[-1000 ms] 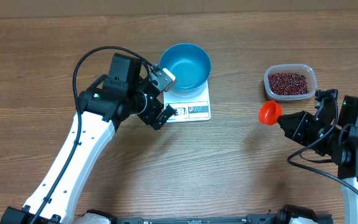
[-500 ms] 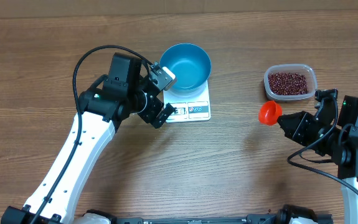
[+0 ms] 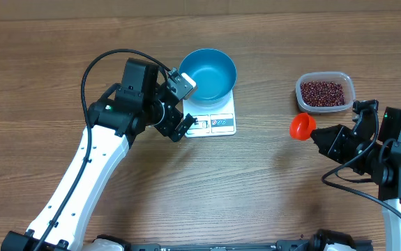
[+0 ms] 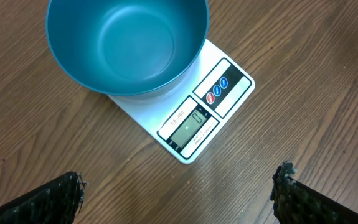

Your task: Scoop item into bowl and weigh 150g on scale

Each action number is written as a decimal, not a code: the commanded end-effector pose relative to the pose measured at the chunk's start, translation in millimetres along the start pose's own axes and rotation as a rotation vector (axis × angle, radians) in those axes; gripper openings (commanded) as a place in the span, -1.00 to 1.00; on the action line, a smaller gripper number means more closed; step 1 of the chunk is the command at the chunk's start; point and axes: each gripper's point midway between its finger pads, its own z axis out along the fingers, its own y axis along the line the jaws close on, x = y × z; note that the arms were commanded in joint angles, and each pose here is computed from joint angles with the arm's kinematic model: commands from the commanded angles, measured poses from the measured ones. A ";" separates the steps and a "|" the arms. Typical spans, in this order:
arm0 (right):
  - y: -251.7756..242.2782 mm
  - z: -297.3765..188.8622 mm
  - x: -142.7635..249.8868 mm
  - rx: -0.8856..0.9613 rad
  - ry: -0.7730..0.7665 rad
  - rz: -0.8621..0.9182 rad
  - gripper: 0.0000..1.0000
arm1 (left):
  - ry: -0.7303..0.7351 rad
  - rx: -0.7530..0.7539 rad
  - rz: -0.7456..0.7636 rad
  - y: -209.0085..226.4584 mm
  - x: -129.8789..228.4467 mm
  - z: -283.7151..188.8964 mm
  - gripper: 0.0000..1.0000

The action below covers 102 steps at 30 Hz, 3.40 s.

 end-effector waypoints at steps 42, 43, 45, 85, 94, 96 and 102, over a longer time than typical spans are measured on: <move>4.8 -6.6 -8.1 -0.003 -0.032 -0.023 -0.93 | -0.021 0.120 0.169 -8.6 8.6 -2.5 0.99; 4.8 -6.6 -8.1 -0.003 -0.032 -0.023 -0.93 | -0.022 0.122 0.172 -9.0 8.4 -2.6 0.99; 4.8 -6.6 -8.1 -0.003 -0.032 -0.023 -0.93 | -0.022 0.121 0.172 -8.9 8.4 -2.6 0.99; 4.9 -6.6 -8.2 -0.004 -0.032 -0.023 -0.93 | -0.014 0.098 0.056 -4.7 7.5 -1.9 0.99; 3.1 -6.4 -10.1 0.012 -0.024 -0.007 -0.92 | -0.013 0.098 0.056 -4.7 7.7 -1.9 0.99; 4.4 -10.2 -17.6 0.030 -0.030 -0.009 -0.93 | -0.013 0.098 0.056 -4.7 7.7 -1.9 0.99; 14.7 -31.7 -59.8 0.109 -0.066 -0.047 -0.93 | -0.013 0.098 0.056 -4.7 7.7 -1.9 0.99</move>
